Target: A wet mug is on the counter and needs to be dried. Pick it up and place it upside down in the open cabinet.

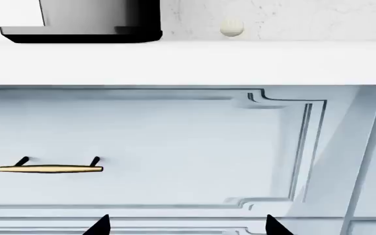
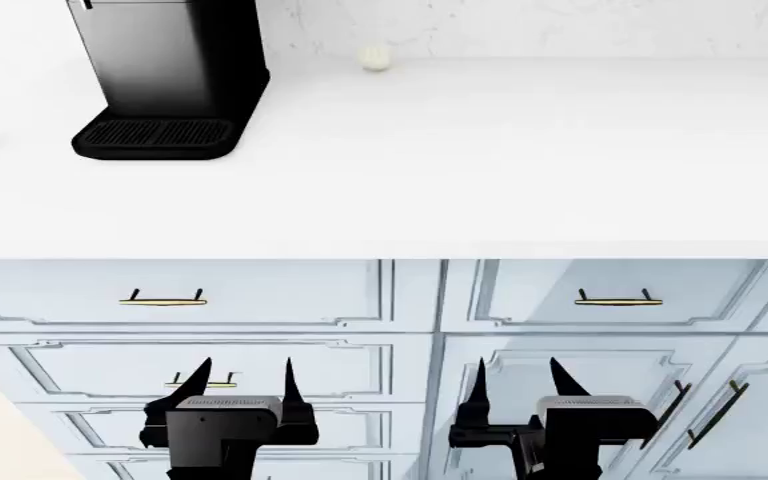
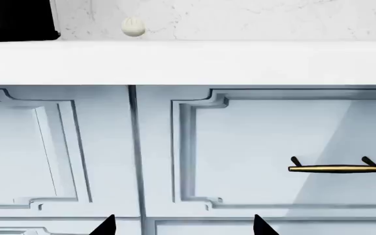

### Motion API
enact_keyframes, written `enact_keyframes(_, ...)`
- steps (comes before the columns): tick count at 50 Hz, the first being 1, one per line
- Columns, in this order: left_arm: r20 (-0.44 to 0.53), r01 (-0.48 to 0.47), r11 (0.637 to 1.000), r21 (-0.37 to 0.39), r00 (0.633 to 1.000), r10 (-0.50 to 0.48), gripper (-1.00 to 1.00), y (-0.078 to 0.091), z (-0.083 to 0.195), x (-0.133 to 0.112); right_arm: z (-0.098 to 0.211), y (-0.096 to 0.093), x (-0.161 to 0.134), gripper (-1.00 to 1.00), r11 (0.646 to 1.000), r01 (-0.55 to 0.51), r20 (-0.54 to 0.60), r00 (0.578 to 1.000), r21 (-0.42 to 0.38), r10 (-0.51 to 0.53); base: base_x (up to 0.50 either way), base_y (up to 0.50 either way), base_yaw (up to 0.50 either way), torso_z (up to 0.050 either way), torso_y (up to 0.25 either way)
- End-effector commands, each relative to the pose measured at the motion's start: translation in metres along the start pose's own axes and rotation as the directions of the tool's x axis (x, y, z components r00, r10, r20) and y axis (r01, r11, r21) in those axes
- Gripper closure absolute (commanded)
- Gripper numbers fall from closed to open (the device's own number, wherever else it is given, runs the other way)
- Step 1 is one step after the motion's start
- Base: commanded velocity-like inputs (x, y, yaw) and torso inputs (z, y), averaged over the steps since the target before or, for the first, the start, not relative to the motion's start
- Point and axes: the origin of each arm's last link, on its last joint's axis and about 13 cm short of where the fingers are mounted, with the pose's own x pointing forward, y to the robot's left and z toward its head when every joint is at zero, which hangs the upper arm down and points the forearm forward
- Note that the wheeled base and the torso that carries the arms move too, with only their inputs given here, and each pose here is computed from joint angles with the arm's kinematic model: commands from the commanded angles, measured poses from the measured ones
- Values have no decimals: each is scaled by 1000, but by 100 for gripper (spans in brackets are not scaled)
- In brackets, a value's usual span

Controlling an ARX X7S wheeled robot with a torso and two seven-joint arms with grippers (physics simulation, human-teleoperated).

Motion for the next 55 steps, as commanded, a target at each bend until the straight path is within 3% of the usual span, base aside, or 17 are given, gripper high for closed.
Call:
enact_keyframes(1,0,14,1000,-1,1000,-14,-100,0,0,-1,1,1,-1,-100,1000,5,2,1000,-4,-5,0,0,0,0,0)
enact_keyframes(9,-26,11,1000,-13,1000,-11,-100,3,-1,-3,1,0,-2,-100,1000,23,11,1000,-6,-23,0,0,0,2,0)
enact_keyframes(17,-42,-10,1000,-7,999,10,-100,4,6,-7,8,1,-4,-100,1000,7,22,1000,-15,-7,0,0,0,50,0)
enact_keyframes(22,-3,-75,995,60,997,75,-100,6,33,-8,40,-2,-5,-100,1000,8,47,999,-13,-8,0,0,0,50,0)
enact_keyframes(31,-56,-36,999,-31,998,34,-100,16,98,-8,95,-9,-4,-100,1000,-15,63,998,-4,16,0,0,0,50,0)
enact_keyframes(39,4,0,1000,-18,1000,0,-100,32,154,-11,141,-18,-7,-100,999,-42,73,997,22,41,0,0,0,50,0)
enact_keyframes(46,52,25,1000,-9,998,-24,-100,45,204,-16,185,-27,-7,-100,999,-53,102,993,-11,54,0,0,0,50,0)
enact_keyframes(50,8,-128,991,23,992,128,-100,62,225,-11,210,-33,-10,-100,998,-53,132,990,-24,56,0,0,0,50,0)
enact_keyframes(51,8,-120,992,37,993,120,-100,59,229,-13,215,-34,-10,-100,998,-54,139,989,-26,57,0,0,0,50,0)
enact_keyframes(52,16,-34,997,64,999,33,-100,53,234,-19,220,-34,-10,-100,998,-54,145,988,-27,58,0,0,0,50,0)
enact_keyframes(55,37,-43,997,61,999,41,-100,55,248,-21,232,-39,-7,-100,998,-47,160,986,-37,52,0,0,0,50,0)
